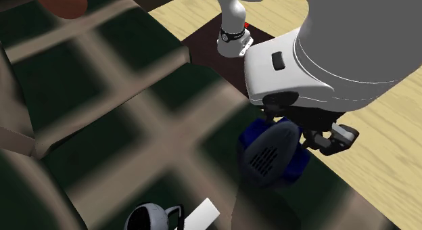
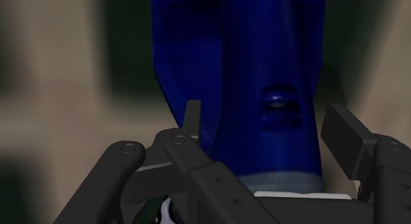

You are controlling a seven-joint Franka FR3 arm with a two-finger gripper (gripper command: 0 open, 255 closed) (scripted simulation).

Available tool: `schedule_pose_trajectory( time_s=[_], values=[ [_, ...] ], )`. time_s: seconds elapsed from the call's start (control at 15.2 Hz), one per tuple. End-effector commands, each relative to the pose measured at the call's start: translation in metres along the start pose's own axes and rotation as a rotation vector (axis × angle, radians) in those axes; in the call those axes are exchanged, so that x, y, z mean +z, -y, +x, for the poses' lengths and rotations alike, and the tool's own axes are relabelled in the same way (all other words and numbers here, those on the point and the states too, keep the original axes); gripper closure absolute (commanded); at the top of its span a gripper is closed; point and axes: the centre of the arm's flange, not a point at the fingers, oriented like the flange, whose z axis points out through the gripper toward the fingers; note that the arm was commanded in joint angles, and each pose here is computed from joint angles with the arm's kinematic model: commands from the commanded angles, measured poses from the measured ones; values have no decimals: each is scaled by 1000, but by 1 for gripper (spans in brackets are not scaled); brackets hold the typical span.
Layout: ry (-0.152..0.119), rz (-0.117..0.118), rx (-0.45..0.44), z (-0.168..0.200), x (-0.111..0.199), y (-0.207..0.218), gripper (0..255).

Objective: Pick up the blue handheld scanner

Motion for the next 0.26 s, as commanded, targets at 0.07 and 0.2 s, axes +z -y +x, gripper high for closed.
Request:
schedule_pose_trajectory(
  time_s=[0.07,0.2],
  values=[
    [-4,4,0,-2,-19,1,255],
    [-4,4,0,-3,-20,1,255]
  ],
)
